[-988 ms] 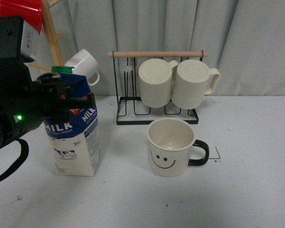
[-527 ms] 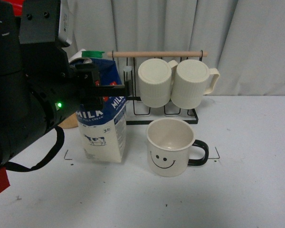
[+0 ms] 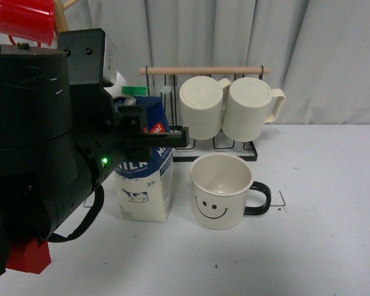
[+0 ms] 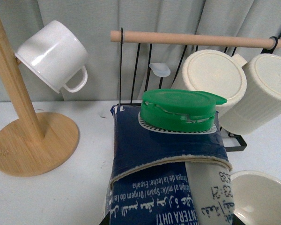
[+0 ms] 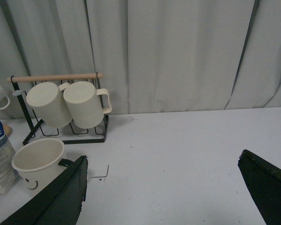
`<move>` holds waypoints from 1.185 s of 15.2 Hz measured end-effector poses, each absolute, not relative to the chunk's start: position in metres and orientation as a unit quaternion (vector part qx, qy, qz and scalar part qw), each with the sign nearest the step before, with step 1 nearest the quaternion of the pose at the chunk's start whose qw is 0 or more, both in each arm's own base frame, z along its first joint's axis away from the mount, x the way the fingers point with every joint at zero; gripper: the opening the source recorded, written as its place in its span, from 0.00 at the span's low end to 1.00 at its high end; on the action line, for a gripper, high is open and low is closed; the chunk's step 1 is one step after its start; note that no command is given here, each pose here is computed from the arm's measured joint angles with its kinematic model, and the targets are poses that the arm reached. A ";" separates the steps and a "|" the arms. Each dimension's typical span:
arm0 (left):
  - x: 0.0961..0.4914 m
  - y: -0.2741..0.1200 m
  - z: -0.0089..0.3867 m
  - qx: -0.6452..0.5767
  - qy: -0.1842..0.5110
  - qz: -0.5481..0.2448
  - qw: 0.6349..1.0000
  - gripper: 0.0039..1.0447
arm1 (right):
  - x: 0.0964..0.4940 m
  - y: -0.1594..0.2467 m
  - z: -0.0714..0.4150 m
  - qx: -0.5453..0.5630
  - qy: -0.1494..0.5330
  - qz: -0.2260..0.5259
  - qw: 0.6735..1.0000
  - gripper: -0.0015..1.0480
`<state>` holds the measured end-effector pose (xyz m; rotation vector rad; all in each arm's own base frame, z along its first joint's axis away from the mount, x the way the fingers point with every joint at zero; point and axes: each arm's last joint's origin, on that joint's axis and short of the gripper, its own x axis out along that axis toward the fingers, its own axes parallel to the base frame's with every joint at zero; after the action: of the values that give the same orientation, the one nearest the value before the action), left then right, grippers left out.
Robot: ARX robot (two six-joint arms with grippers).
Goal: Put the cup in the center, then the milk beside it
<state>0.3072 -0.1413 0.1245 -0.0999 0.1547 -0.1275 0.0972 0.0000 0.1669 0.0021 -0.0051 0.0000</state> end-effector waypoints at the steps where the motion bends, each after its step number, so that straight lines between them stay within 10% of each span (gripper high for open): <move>1: 0.308 -0.143 0.123 -0.051 0.077 -0.063 0.994 0.13 | 0.097 0.000 0.167 0.001 -0.003 0.000 1.000 0.94; 5: 0.309 -0.145 0.122 -0.067 0.077 -0.059 0.993 0.17 | 0.097 0.000 0.167 0.001 -0.003 0.000 1.000 0.94; 12: 0.302 -0.145 0.135 -0.100 0.081 -0.083 0.988 0.92 | 0.097 0.000 0.167 0.001 -0.003 0.000 1.000 0.94; 18: 0.255 -0.125 0.175 -0.127 0.045 -0.111 0.985 0.94 | 0.097 0.000 0.167 0.001 -0.003 0.000 1.000 0.94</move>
<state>0.2554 -0.1253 0.1755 -0.2563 0.0914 -0.2235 0.0971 0.0000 0.1670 0.0021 -0.0055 -0.0004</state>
